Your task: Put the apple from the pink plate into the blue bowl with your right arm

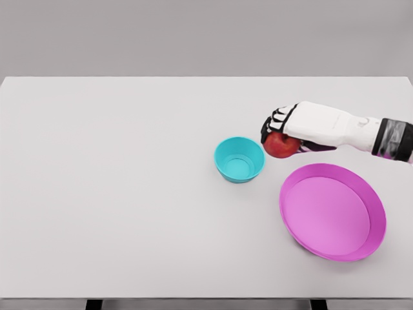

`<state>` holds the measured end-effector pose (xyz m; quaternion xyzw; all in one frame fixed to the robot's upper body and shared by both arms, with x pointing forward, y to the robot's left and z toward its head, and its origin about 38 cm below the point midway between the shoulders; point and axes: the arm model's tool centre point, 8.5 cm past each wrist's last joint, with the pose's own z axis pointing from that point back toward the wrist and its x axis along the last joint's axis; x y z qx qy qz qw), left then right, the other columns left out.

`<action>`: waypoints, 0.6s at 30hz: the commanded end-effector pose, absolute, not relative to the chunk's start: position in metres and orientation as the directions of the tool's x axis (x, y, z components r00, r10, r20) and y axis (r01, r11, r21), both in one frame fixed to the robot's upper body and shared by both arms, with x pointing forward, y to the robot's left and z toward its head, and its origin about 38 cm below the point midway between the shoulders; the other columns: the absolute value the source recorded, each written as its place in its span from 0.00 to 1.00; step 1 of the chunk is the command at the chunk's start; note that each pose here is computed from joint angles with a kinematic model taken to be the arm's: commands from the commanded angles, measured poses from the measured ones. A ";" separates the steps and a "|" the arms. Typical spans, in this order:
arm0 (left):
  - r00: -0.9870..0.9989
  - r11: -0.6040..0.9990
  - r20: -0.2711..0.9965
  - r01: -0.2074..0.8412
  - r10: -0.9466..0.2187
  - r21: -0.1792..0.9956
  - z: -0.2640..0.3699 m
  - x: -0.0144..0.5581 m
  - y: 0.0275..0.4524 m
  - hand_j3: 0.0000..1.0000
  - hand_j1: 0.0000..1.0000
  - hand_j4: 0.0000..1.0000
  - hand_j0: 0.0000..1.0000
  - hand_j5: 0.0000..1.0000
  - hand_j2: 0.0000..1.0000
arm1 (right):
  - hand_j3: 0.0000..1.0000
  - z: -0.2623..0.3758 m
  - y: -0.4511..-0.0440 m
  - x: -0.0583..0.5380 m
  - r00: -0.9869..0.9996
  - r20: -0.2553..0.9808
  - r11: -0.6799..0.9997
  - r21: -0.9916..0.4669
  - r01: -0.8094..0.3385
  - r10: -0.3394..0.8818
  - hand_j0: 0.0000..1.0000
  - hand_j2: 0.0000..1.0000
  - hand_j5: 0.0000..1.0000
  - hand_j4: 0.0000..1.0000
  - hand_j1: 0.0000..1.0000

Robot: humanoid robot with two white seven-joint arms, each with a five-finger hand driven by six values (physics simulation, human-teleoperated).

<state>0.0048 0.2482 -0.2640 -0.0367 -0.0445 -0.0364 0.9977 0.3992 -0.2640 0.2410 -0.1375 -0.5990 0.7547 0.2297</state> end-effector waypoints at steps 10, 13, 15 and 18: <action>0.993 0.995 0.093 0.076 -0.069 -0.070 -0.264 0.006 0.248 1.00 1.00 1.00 1.00 1.00 1.00 | 0.44 0.198 -0.203 0.429 -0.875 0.156 -0.196 -0.943 -0.270 0.458 0.44 0.44 0.44 0.44 0.44; 0.993 0.995 0.092 0.076 -0.069 -0.070 -0.264 0.005 0.248 1.00 1.00 1.00 1.00 1.00 1.00 | 0.44 0.191 -0.200 0.434 -0.871 0.163 -0.209 -0.935 -0.286 0.463 0.44 0.44 0.44 0.44 0.44; 0.993 0.995 0.093 0.076 -0.069 -0.070 -0.264 0.006 0.248 1.00 1.00 1.00 1.00 1.00 1.00 | 0.44 0.191 -0.201 0.435 -0.870 0.161 -0.211 -0.935 -0.286 0.466 0.44 0.44 0.44 0.44 0.44; 0.993 0.995 0.093 0.076 -0.069 -0.070 -0.264 0.006 0.248 1.00 1.00 1.00 1.00 1.00 1.00 | 0.52 0.189 -0.200 0.435 -0.870 0.164 -0.212 -0.934 -0.289 0.466 0.52 0.52 0.52 0.52 0.52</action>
